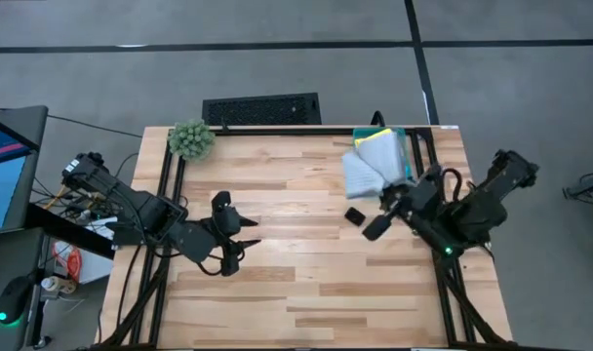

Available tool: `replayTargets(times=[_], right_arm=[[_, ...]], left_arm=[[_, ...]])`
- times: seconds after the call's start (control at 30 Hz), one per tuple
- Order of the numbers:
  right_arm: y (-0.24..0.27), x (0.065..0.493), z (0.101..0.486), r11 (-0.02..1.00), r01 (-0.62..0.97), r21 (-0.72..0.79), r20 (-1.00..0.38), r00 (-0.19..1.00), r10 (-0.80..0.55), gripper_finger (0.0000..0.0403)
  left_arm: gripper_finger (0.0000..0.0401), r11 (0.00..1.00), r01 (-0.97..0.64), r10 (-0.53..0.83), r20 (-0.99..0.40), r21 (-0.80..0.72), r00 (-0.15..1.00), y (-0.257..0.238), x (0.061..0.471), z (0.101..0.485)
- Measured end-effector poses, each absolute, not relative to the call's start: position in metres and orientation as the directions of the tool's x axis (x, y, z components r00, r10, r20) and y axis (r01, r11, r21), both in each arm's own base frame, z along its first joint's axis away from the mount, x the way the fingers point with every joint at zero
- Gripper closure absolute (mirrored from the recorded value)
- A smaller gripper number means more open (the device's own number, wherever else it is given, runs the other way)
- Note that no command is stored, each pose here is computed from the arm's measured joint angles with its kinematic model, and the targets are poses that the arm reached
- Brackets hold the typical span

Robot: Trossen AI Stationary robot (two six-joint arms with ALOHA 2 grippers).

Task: Fold microfiber towels
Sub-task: Stack the folded gray microfiber on top of the blue microfiber cloth in the bin

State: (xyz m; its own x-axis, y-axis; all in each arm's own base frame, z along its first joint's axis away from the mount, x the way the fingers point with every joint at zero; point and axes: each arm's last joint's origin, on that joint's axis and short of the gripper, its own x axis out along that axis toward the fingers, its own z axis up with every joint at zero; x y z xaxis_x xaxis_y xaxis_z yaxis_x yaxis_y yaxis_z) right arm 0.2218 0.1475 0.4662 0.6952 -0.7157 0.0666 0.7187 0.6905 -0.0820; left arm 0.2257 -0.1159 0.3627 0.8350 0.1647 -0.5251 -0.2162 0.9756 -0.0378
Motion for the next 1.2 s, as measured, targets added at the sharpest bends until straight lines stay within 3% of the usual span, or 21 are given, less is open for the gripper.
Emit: replayTargets(times=[0.1, 0.17, 0.2, 0.27, 0.37, 0.43, 0.53, 0.63, 0.83, 1.2], right_arm=[[0.139, 0.22, 0.434, 0.809, 0.58, -0.098, 0.121, 0.813, -0.569, 0.038], [0.122, 0.225, 0.416, 0.975, 0.222, -0.02, 0.07, 0.973, -0.22, 0.038], [0.112, 0.233, 0.41, 0.993, 0.061, 0.105, 0.03, 0.998, -0.064, 0.038], [0.094, 0.259, 0.393, 0.971, 0.011, 0.239, -0.051, 0.999, 0.001, 0.038], [0.076, 0.297, 0.367, 0.98, -0.059, 0.188, -0.204, 0.974, 0.098, 0.038], [0.056, 0.311, 0.368, 0.985, 0.011, 0.175, -0.278, 0.96, 0.039, 0.038], [0.025, 0.302, 0.367, 0.954, 0.273, 0.122, -0.383, 0.9, -0.209, 0.038], [0.006, 0.283, 0.361, 0.91, 0.413, 0.027, -0.435, 0.825, -0.361, 0.038], [-0.003, 0.207, 0.349, 0.818, 0.573, 0.055, -0.383, 0.768, -0.513, 0.038], [-0.026, 0.119, 0.256, 0.519, 0.846, 0.125, -0.426, 0.518, -0.742, 0.038]], left_arm=[[0.0211, 0.979, -0.202, 0.151, -0.525, -0.041, 0.837, -0.12, 0.224, 0.363], [0.0211, 0.979, -0.197, 0.144, -0.525, -0.047, 0.839, -0.122, 0.223, 0.363], [0.0211, 0.979, -0.196, 0.141, -0.525, -0.051, 0.839, -0.123, 0.222, 0.363], [0.0211, 0.978, -0.201, 0.143, -0.521, -0.056, 0.841, -0.124, 0.221, 0.363], [0.0211, 0.974, -0.218, 0.156, -0.513, -0.064, 0.844, -0.125, 0.221, 0.363], [0.0211, 0.972, -0.226, 0.162, -0.51, -0.066, 0.845, -0.126, 0.22, 0.363], [0.0211, 0.972, -0.229, 0.17, -0.505, -0.056, 0.846, -0.128, 0.218, 0.363], [0.0211, 0.973, -0.228, 0.177, -0.507, -0.041, 0.843, -0.128, 0.218, 0.362], [0.0211, 0.965, -0.263, 0.236, -0.515, 0.021, 0.824, -0.125, 0.215, 0.36], [0.0211, 0.947, -0.317, 0.303, -0.478, 0.053, 0.824, -0.123, 0.215, 0.361]])
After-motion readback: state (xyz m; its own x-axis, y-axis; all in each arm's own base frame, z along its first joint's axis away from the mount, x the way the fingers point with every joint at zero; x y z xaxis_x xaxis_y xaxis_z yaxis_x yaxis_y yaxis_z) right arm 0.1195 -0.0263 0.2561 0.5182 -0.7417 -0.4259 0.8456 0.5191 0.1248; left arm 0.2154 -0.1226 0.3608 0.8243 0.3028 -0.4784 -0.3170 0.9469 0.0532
